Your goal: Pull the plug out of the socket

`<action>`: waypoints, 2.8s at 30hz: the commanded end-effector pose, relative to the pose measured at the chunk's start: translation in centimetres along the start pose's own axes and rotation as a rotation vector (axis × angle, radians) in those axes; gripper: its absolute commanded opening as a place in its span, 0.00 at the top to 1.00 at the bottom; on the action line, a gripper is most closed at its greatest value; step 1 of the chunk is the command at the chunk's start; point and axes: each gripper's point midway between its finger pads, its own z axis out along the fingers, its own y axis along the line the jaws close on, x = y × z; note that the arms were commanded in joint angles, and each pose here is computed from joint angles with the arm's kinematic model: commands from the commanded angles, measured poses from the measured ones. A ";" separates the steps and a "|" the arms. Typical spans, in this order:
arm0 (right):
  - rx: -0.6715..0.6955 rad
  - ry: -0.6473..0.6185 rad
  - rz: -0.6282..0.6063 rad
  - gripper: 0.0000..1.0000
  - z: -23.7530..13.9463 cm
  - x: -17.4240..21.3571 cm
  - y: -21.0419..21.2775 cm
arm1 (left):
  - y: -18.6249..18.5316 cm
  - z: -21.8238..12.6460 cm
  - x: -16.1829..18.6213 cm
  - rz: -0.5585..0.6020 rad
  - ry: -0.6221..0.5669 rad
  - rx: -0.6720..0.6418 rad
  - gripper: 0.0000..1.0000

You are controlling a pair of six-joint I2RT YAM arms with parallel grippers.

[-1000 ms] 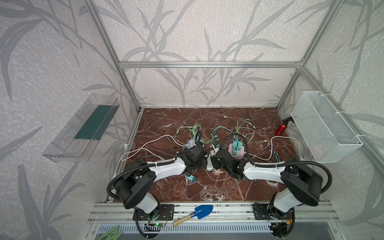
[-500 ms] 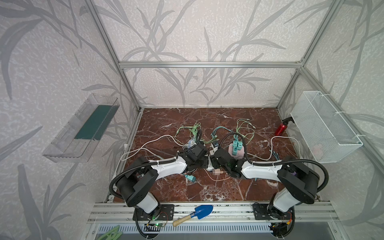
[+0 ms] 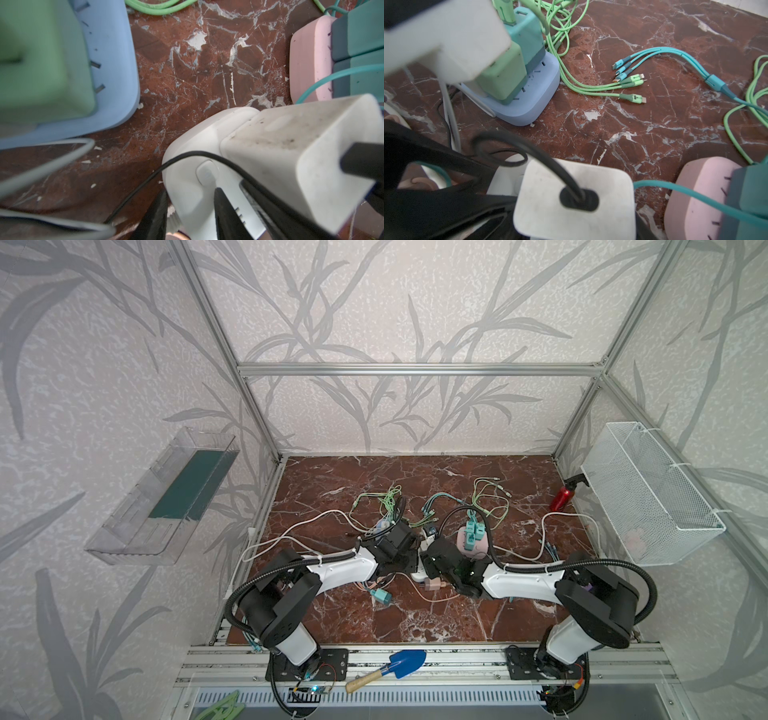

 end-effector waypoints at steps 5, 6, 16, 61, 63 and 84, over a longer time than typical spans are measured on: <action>-0.024 -0.050 -0.036 0.55 -0.8 -2.1 1.6 | 2.3 1.2 2.4 0.021 0.115 -0.102 0.64; -0.023 -0.047 -0.037 0.55 -0.7 -2.1 1.6 | 2.3 1.3 2.5 0.024 0.119 -0.105 0.64; -0.064 -0.047 0.113 0.58 -1.1 -2.8 0.4 | 3.0 1.6 3.1 0.034 0.140 -0.133 0.65; -0.087 -0.047 0.210 0.63 -1.8 -3.9 0.4 | 4.0 1.9 4.2 0.050 0.184 -0.176 0.66; -0.086 -0.057 0.228 0.64 -2.1 -4.1 0.0 | 4.0 2.0 4.1 0.050 0.182 -0.177 0.66; -0.027 -0.046 0.076 0.64 -2.7 -4.6 0.5 | 4.1 1.7 4.1 0.052 0.172 -0.178 0.66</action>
